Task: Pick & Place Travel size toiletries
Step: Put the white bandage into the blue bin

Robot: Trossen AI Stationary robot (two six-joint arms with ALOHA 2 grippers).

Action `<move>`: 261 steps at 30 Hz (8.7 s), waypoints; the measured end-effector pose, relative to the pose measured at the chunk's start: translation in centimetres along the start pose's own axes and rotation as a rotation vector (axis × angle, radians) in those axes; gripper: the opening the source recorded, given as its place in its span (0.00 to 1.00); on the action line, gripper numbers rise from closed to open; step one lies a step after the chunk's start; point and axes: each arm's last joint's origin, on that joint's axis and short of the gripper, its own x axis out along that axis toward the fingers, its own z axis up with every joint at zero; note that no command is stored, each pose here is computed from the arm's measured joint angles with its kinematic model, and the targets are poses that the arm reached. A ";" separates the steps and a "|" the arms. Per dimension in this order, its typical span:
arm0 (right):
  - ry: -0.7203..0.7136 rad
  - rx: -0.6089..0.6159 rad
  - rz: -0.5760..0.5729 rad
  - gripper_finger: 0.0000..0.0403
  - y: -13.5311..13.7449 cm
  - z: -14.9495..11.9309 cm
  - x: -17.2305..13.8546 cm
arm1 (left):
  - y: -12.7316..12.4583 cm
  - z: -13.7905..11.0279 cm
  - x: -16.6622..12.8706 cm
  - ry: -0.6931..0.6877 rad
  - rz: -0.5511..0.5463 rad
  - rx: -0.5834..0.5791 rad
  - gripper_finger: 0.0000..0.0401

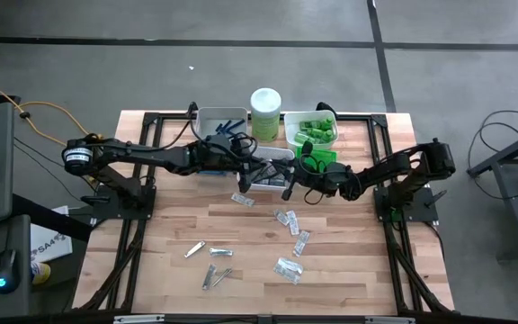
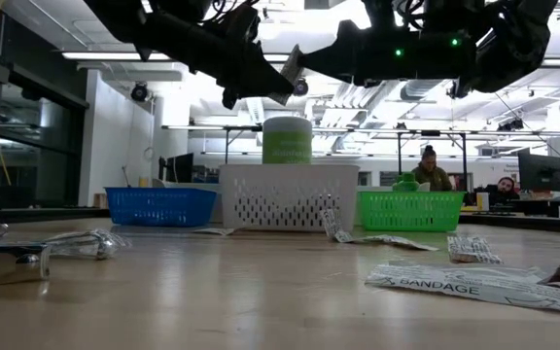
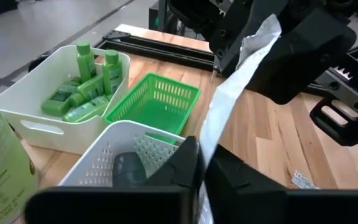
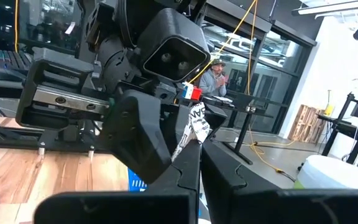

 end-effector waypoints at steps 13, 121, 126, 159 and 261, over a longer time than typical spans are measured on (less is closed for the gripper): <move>0.061 0.103 0.017 0.17 -0.2 0.4 -0.3 | 0.2 -0.7 0.0 0.071 0.023 0.004 0.01; 0.651 0.234 0.408 0.01 7.5 -8.0 -4.0 | -7.6 -5.6 -10.0 0.586 0.409 0.147 0.34; 0.605 0.283 0.398 0.01 8.2 -6.4 -4.2 | -7.4 -6.7 -10.5 0.587 0.483 0.184 0.34; 0.196 -0.117 0.189 0.00 13.4 2.0 10.0 | -6.5 -11.6 -16.2 0.004 0.053 0.097 0.34; 0.402 0.183 0.138 0.68 12.0 5.7 9.7 | -6.2 -11.8 -15.9 0.027 0.054 0.018 0.00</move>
